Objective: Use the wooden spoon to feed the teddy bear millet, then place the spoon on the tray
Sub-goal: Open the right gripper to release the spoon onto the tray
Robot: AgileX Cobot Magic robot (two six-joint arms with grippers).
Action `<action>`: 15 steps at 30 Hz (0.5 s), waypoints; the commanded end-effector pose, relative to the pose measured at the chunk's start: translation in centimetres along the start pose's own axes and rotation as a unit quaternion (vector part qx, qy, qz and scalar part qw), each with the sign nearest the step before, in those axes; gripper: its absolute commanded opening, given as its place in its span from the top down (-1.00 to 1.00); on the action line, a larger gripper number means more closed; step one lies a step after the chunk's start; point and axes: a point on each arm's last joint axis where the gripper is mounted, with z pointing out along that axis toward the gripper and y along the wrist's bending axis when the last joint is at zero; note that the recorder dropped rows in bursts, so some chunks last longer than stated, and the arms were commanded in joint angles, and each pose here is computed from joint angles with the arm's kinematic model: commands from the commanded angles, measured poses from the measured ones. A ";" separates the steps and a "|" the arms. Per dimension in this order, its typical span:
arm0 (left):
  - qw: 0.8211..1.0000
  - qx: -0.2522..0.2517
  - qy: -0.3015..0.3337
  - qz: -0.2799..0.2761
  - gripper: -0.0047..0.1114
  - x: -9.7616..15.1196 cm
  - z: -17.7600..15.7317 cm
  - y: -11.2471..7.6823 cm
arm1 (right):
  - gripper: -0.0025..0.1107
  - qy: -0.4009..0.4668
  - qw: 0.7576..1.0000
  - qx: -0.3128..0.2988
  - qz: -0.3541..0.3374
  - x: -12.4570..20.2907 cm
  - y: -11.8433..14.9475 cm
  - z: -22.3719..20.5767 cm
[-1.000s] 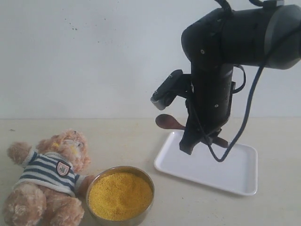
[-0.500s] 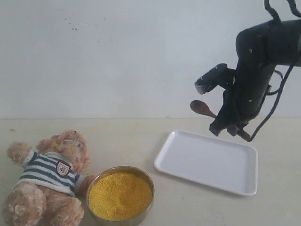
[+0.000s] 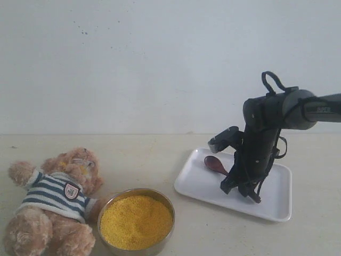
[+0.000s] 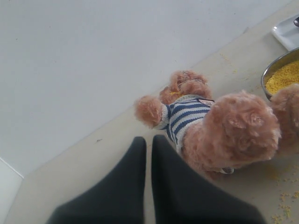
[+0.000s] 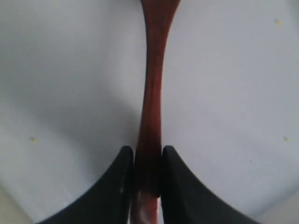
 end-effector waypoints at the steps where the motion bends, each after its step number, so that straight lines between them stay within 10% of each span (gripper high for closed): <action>1: 1.000 0.002 0.000 -0.003 0.85 0.1 0.0 -0.1 | 0.96 0.002 1.000 0.000 -0.005 -0.1 -0.1 1.2; 7: 1.000 0.002 0.000 -0.003 0.85 0.1 0.0 -0.1 | 0.88 -0.003 1.000 0.002 0.010 -0.1 -0.1 1.2; 15: 1.000 0.002 0.000 -0.003 0.85 0.1 0.0 -0.1 | 0.23 0.003 1.000 0.000 0.020 0.0 -0.1 1.2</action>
